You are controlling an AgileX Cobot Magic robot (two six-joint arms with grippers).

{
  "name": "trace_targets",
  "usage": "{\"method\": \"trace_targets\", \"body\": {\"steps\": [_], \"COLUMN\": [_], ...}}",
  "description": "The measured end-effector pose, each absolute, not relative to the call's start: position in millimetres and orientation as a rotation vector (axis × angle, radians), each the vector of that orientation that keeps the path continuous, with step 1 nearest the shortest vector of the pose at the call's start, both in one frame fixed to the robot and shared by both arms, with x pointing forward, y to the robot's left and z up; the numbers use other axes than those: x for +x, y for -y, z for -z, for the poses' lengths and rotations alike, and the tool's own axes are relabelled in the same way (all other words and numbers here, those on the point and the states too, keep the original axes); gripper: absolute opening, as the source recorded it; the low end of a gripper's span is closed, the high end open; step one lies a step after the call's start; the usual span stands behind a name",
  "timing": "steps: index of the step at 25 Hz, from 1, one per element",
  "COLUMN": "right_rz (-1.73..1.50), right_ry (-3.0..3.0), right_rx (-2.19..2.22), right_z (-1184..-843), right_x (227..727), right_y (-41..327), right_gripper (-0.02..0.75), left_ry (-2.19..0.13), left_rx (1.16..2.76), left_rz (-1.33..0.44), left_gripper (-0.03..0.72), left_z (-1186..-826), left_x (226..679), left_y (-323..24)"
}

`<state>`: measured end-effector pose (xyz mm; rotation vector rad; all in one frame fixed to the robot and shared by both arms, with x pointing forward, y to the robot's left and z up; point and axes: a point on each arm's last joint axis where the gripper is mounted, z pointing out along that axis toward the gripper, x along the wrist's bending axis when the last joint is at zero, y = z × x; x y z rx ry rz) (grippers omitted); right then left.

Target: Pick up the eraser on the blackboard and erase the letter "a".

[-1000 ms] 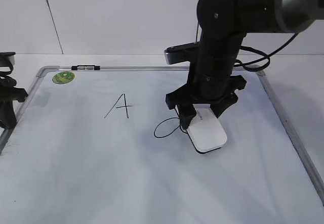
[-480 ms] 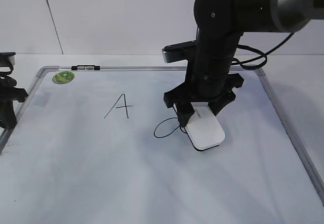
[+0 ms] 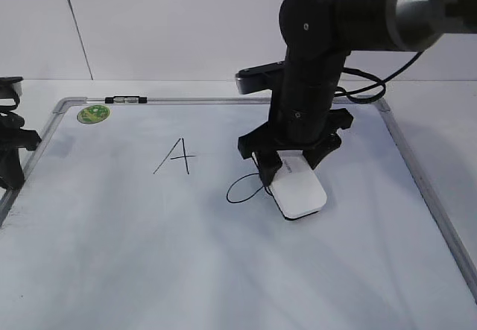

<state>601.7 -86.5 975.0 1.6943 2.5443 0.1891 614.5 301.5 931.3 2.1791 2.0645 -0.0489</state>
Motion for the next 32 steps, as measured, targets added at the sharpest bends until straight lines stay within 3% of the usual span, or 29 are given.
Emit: {"method": "trace_targets", "body": {"steps": [21, 32], "right_rz": [-0.096, -0.084], "right_ry": [-2.643, -2.79], "right_rx": [1.658, 1.437], "right_z": [-956.2, -954.6], "right_x": [618.9, 574.8], "right_y": [69.8, 9.9], "right_gripper": [0.572, 0.572], "left_ry": [-2.065, -2.064], "left_rx": [2.177, 2.176], "left_rz": [0.05, 0.048], "left_gripper": [0.073, 0.073], "left_z": [-931.3, -931.3], "left_x": [614.5, 614.7], "left_y": [-301.4, -301.4]}}
